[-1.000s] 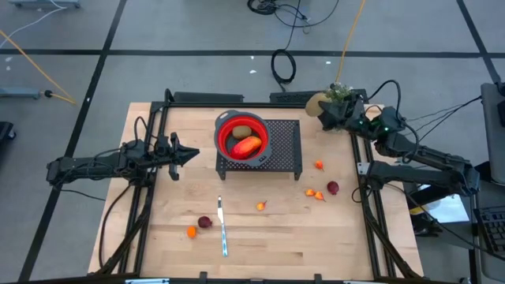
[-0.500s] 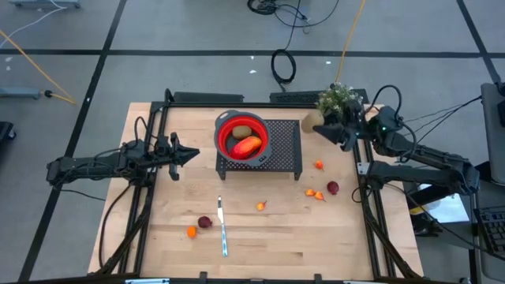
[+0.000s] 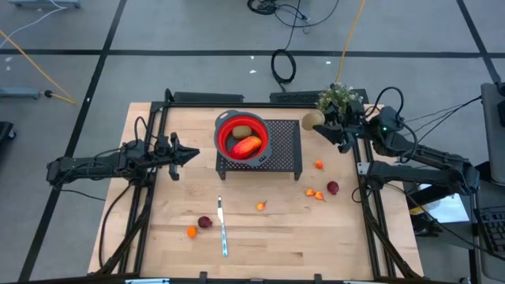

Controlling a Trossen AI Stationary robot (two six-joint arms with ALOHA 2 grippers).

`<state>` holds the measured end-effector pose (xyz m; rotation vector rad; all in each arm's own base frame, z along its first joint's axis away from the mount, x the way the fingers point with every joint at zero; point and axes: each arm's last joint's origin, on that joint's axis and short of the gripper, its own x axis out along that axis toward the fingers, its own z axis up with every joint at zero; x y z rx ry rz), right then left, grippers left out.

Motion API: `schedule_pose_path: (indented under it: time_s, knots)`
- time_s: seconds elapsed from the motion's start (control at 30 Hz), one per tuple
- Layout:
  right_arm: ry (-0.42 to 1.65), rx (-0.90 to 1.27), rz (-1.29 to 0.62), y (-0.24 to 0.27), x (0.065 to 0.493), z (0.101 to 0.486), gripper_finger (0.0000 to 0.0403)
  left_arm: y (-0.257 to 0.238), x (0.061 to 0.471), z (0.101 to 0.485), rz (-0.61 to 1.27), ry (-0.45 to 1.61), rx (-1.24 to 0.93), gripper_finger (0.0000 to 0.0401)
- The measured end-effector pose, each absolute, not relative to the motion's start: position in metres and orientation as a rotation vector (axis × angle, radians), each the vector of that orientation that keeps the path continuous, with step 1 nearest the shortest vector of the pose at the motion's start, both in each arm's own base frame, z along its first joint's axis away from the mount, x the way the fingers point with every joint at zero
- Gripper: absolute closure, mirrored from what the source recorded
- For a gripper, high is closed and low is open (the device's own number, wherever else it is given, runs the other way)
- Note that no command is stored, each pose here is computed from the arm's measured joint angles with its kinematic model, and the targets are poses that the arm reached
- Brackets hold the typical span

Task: Pick & Place Fruit
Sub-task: Put the kiwi into the strainer on the shelf

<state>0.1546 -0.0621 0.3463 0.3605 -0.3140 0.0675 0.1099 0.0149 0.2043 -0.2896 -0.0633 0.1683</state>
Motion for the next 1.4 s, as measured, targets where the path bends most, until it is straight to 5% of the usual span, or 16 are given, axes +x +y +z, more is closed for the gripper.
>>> schedule_pose_path:
  time_s: [0.3, 0.77, 1.4]
  knots:
    - [-0.276, 0.484, 0.039, -0.072, 0.182, 0.332, 0.0178, 0.015, 0.11, 0.205, 0.168, -0.066, -0.289, 0.0382]
    - [-0.357, 0.389, 0.028, -0.072, 0.238, 0.33, 0.0175, 0.015, 0.11, 0.205, 0.168, -0.067, -0.289, 0.0382]
    - [0.118, 0.294, -0.012, -0.075, 0.314, 0.362, 0.0175, 0.015, 0.11, 0.205, 0.171, -0.061, -0.215, 0.0382]
